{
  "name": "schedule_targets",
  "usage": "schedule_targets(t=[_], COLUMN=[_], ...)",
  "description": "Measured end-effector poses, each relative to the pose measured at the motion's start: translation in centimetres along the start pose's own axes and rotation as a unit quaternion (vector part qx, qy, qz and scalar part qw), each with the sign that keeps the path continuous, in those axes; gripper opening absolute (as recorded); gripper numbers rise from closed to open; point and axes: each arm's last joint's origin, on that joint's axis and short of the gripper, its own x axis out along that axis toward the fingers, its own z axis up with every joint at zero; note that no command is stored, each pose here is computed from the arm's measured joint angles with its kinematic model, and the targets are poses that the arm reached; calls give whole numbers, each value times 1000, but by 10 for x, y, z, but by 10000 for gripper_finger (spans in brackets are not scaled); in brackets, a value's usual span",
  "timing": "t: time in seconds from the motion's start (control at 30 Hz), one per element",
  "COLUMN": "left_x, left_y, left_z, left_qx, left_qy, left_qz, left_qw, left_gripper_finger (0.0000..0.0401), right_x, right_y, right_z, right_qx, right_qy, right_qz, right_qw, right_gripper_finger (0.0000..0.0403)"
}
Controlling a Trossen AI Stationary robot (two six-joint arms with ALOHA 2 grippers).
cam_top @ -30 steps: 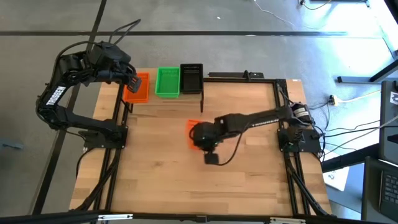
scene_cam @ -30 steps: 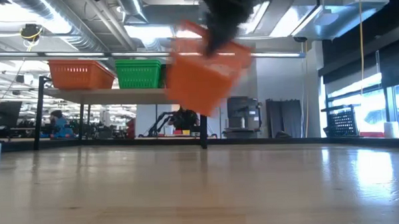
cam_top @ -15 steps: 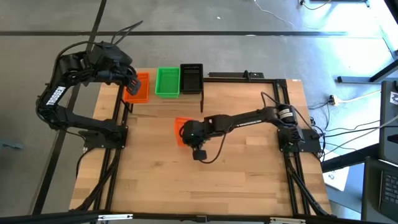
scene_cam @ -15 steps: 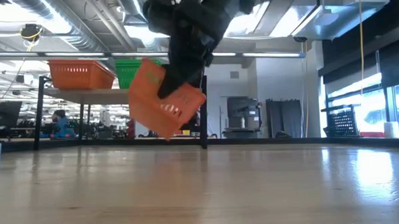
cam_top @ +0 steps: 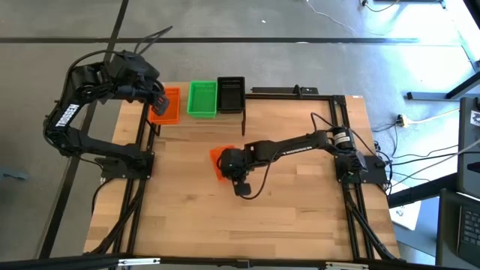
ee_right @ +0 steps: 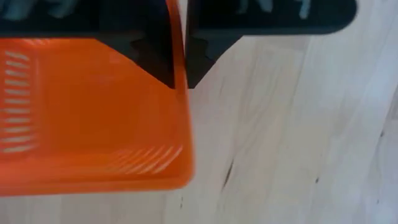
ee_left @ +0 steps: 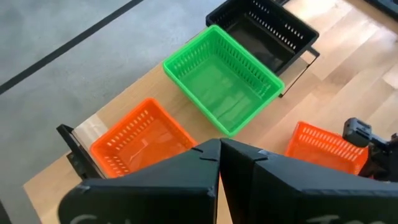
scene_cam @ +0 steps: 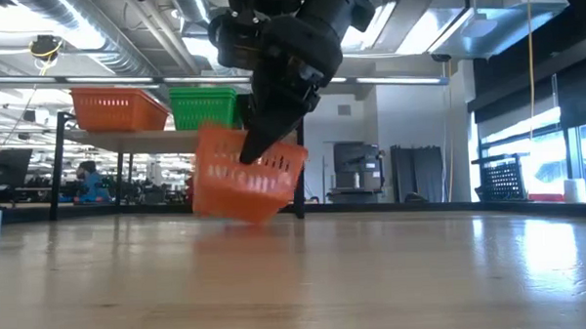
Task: Stack baskets on shelf by color
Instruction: Stack the orange bin on the orange bins on the shelf
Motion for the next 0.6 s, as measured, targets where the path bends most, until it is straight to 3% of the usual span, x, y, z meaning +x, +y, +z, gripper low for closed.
schedule_targets(t=[0.3, 0.43, 0.6], left_x=[0, 0, 0], left_y=[1, 2, 2], left_z=[-3, -6, -10], left_qx=[5, 12, 77], left_qy=[13, 31, 53], left_qz=[4, 9, -3], left_qw=[1000, 999, 996], left_gripper_finger=[0, 0, 0], right_x=[-6, -27, -64], right_y=[1, 3, 6], right_z=[11, 28, 49], right_qx=[-25, -27, -27], right_qy=[-24, -27, -25], right_qz=[-3, -2, -17], right_qw=[999, 999, 999], right_gripper_finger=[79, 83, 84])
